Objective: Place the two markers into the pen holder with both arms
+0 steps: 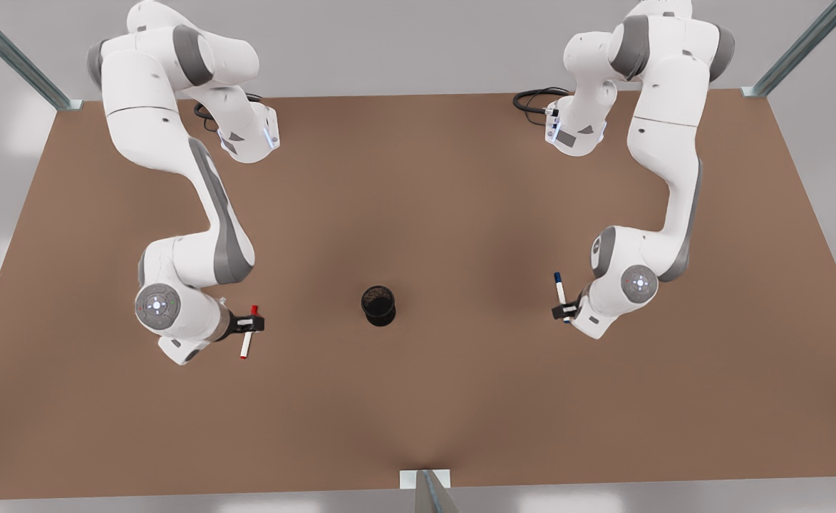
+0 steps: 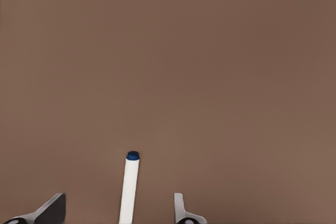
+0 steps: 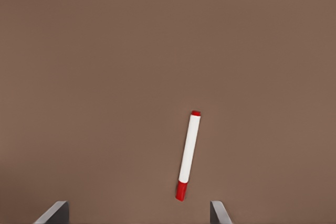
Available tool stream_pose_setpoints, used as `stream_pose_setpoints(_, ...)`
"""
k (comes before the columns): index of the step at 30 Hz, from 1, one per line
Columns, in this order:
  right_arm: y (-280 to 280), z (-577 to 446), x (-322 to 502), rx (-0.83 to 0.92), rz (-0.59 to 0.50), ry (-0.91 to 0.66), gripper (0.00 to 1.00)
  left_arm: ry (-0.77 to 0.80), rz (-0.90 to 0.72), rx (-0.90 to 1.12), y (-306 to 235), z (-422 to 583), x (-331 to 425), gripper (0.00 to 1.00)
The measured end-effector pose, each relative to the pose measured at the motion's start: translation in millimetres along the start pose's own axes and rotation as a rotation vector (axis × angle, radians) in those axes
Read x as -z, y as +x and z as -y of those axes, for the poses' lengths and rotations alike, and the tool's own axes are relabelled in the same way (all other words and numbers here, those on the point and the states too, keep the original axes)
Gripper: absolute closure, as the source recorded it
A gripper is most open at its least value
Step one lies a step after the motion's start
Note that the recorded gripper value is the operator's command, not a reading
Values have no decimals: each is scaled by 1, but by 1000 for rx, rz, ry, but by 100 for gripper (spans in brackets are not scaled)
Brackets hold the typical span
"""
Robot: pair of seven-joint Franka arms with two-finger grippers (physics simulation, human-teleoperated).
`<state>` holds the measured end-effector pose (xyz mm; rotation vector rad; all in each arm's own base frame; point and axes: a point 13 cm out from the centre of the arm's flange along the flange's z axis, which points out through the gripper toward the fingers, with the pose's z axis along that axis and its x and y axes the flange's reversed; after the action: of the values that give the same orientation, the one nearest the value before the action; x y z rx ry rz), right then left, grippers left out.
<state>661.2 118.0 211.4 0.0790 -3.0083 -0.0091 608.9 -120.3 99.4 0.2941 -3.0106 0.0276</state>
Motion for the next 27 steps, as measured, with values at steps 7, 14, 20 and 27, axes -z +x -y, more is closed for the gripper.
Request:
stream_pose_setpoints(7, -21, 29, -64, -107, 20, -32, 0, 10, 23, 62, -7, -3, -47, 15)
stream_pose_setpoints(14, -33, 52, -110, -181, 24, -48, 0, 6, 39, 69, -6, -2, -58, 40)
stream_pose_setpoints(20, -36, 49, -132, -200, 21, -44, 2, 6, 44, 74, -7, -1, -62, 47)
stream_pose_setpoints(27, -35, 56, -154, -219, 13, -23, 17, 6, 46, 78, -7, -1, -63, 65)
